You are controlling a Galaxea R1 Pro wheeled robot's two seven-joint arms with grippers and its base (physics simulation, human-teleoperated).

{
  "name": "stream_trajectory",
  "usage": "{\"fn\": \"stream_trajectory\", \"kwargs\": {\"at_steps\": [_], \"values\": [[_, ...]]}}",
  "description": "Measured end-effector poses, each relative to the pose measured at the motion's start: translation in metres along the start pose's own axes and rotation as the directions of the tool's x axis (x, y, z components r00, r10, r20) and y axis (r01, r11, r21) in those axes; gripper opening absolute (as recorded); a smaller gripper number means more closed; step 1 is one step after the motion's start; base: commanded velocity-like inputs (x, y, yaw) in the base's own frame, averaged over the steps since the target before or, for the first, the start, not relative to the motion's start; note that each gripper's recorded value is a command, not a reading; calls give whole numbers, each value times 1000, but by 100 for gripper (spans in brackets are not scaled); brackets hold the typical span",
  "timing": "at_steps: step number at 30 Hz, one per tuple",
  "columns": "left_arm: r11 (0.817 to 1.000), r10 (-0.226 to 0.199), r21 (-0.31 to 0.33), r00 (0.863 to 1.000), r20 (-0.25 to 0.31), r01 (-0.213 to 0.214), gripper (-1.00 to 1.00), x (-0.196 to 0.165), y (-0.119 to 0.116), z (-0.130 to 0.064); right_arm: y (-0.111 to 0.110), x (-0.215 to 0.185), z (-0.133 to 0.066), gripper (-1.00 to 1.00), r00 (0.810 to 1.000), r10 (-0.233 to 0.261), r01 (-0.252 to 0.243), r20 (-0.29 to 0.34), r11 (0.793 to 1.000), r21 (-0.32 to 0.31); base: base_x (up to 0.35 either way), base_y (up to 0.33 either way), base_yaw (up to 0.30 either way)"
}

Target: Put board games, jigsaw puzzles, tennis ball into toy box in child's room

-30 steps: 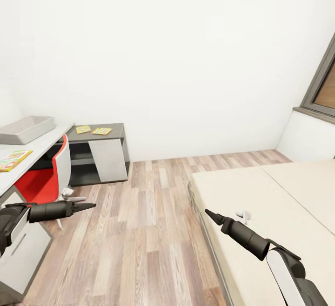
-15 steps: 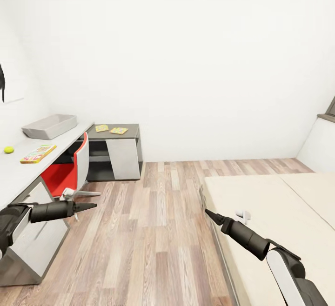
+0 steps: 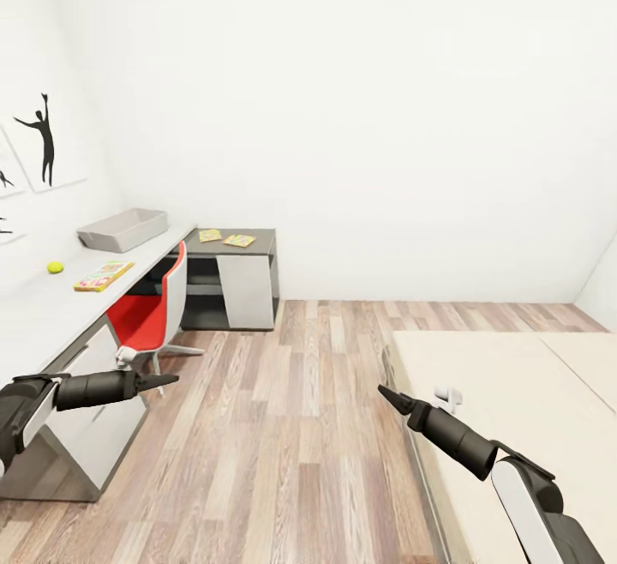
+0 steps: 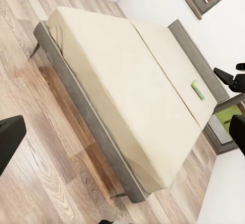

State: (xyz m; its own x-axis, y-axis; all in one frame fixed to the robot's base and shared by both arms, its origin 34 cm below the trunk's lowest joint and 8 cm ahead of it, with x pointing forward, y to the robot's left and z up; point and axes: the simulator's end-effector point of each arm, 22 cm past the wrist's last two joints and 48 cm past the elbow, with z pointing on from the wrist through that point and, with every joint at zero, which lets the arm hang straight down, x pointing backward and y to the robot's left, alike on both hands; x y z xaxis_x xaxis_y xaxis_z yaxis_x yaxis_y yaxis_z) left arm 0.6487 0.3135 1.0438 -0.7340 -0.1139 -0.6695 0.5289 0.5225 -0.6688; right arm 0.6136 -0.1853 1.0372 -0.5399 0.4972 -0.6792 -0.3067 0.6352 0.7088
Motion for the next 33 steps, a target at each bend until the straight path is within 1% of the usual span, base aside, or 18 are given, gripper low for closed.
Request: {"fn": "stream_trajectory", "kwargs": {"at_steps": [15, 33], "values": [[1000, 1, 0, 1000, 1, -1, 100, 0, 0, 0, 0, 0, 0, 100, 1000, 0, 0, 2, 1000, -1, -69, 0, 4], [1000, 4, 2, 1000, 2, -4, 100, -1, -2, 0, 3, -1, 0, 100, 1000, -3, 3, 6, 1000, -6, -7, 0, -34]]}}
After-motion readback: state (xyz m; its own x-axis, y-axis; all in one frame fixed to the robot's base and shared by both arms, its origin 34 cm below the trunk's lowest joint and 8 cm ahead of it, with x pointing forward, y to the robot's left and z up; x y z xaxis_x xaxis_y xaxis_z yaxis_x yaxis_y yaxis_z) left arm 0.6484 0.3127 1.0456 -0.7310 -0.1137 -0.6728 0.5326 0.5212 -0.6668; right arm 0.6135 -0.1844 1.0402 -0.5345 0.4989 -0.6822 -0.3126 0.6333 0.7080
